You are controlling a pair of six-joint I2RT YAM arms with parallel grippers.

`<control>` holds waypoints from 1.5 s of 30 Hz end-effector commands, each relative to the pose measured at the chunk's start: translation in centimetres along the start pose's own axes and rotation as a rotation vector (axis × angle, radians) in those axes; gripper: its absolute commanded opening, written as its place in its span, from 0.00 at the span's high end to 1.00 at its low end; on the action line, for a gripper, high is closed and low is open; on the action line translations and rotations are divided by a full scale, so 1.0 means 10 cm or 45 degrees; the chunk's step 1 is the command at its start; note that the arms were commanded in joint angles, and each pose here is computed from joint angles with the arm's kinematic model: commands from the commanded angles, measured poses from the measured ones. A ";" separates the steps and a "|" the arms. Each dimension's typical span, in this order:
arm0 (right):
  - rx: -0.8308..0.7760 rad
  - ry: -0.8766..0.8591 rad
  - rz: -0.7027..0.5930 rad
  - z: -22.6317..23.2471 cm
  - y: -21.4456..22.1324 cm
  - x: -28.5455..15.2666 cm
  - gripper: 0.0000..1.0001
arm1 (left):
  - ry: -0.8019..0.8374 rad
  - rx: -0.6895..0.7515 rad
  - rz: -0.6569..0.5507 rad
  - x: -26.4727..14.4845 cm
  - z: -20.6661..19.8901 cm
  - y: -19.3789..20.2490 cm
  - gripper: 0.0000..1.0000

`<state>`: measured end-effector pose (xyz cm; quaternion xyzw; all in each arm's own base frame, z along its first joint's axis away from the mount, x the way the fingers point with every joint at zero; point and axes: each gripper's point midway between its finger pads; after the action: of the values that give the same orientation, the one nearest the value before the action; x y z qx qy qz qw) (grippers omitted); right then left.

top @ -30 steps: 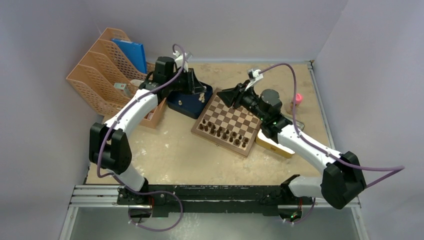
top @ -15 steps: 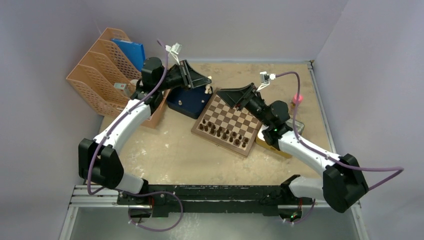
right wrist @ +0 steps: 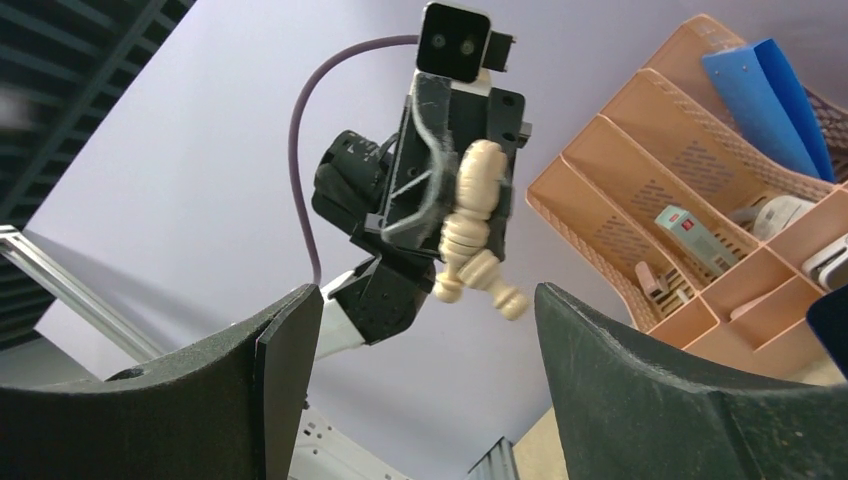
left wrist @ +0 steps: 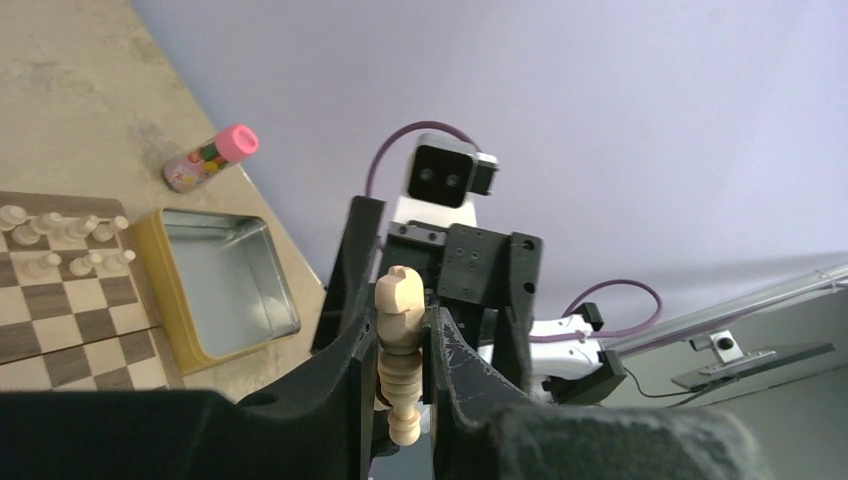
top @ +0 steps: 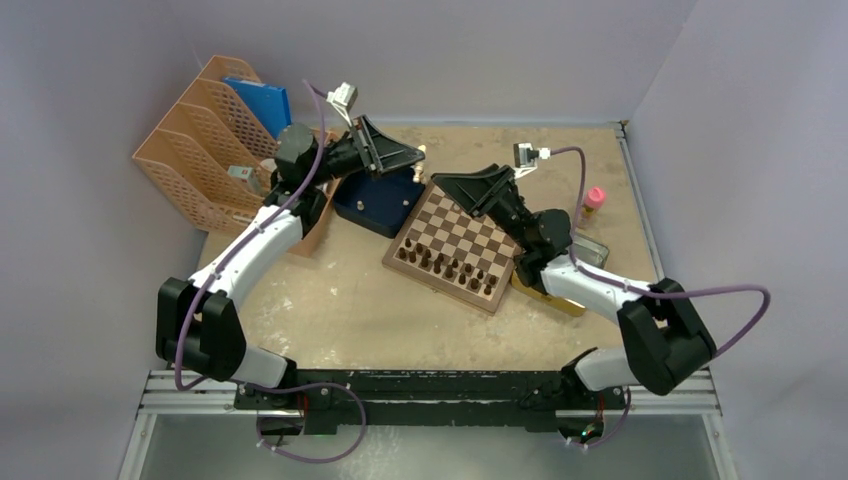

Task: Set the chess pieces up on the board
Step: Pick up the chess piece from the storage box.

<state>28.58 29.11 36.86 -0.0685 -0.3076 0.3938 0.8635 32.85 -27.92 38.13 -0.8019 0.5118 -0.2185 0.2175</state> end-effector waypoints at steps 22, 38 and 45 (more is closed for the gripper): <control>0.174 -0.291 0.076 0.40 0.04 0.17 0.25 | 0.160 -0.003 -0.205 -0.15 -0.48 -0.24 1.00; 0.162 -0.272 0.081 0.50 0.06 0.22 0.31 | 0.179 -0.007 -0.200 -0.14 -0.48 -0.20 1.00; 0.178 -0.276 0.076 0.51 0.06 0.20 0.44 | 0.174 -0.009 -0.206 -0.14 -0.45 -0.19 1.00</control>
<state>27.71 31.33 38.63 0.0194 -0.3187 0.4583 0.8295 31.91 -26.91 41.12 -0.8278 0.4754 -0.2536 0.1563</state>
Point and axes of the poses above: each gripper's point midway between its finger pads, its own x axis out along the fingers, its own z axis along the line the jaws close on, y = z × x, and after that the axes turned 7 degrees about x, right-handed
